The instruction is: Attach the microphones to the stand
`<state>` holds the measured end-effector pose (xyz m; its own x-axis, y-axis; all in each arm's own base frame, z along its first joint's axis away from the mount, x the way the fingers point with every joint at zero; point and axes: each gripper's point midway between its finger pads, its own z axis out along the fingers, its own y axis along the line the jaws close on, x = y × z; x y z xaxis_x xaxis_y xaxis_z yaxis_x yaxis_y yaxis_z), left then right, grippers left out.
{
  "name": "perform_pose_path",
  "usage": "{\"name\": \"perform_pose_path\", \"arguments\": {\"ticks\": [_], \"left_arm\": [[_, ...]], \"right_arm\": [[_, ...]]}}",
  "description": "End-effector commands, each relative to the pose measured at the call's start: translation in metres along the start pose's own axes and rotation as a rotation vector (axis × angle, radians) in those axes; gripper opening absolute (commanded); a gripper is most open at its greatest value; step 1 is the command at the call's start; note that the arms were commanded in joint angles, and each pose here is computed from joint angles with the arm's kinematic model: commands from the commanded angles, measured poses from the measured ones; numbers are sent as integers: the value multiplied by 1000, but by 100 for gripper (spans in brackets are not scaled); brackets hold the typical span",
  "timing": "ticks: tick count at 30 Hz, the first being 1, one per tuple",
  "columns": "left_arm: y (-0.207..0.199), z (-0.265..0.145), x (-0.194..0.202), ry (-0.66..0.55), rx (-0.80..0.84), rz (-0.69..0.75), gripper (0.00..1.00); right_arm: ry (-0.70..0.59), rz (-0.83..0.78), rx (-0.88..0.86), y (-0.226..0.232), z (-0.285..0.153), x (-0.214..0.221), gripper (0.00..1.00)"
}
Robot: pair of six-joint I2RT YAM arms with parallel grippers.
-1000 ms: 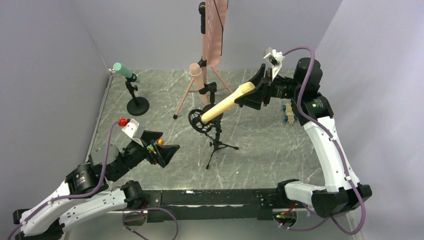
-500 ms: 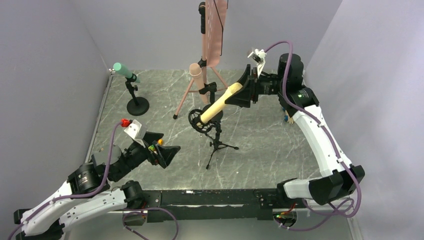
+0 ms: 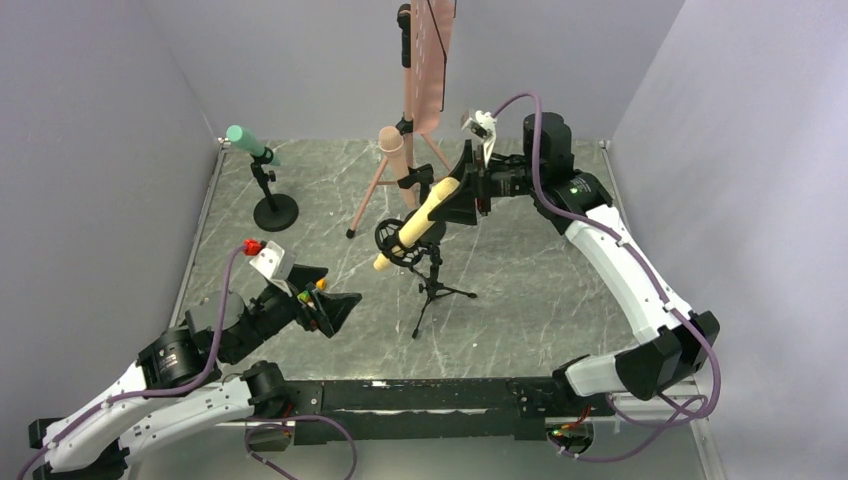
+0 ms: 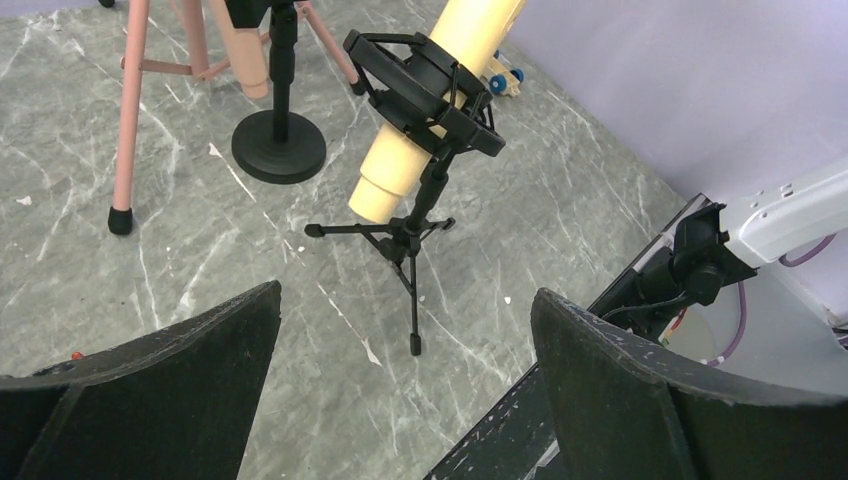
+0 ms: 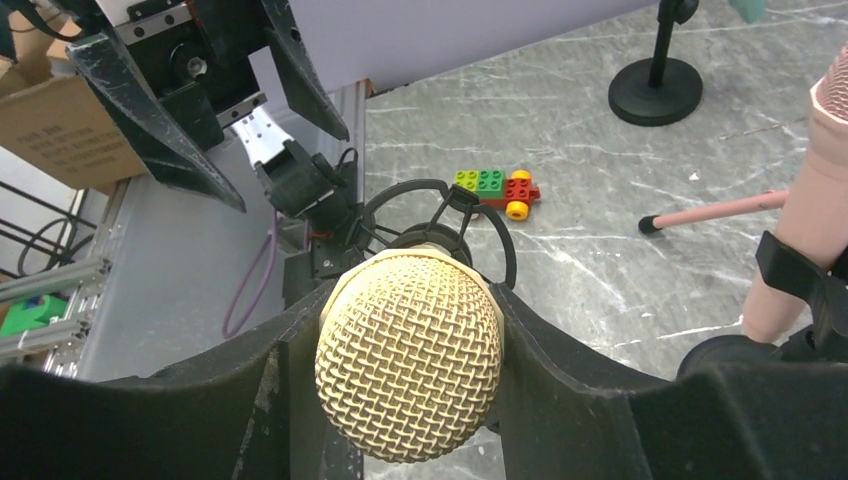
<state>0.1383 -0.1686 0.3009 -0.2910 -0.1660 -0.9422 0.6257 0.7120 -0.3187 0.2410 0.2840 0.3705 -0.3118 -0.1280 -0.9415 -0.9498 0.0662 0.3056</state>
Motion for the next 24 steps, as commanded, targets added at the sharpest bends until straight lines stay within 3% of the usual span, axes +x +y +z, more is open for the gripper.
{"name": "perform_pose_path", "arguments": {"ticks": [1, 5, 14, 16, 17, 18, 24], "left_arm": [[-3, 1, -8, -35, 12, -15, 99], [-2, 1, -6, -34, 10, -18, 99], [0, 1, -1, -34, 6, -22, 99], [0, 1, 0, -32, 5, -24, 99], [0, 1, 0, -31, 5, -25, 99], [1, 0, 0, -30, 3, -26, 99], [3, -4, 1, -35, -1, -29, 99]], "right_arm": [[5, -35, -20, 3, 10, 2, 25], [33, -10, -30, 0, 23, 18, 29], [101, 13, -63, 0, 44, 59, 57], [104, 16, -69, 0, 45, 60, 75], [102, 12, -67, 1, 45, 58, 95], [103, 0, -62, 1, 44, 56, 99], [88, -59, -9, -2, 28, 43, 100]]}}
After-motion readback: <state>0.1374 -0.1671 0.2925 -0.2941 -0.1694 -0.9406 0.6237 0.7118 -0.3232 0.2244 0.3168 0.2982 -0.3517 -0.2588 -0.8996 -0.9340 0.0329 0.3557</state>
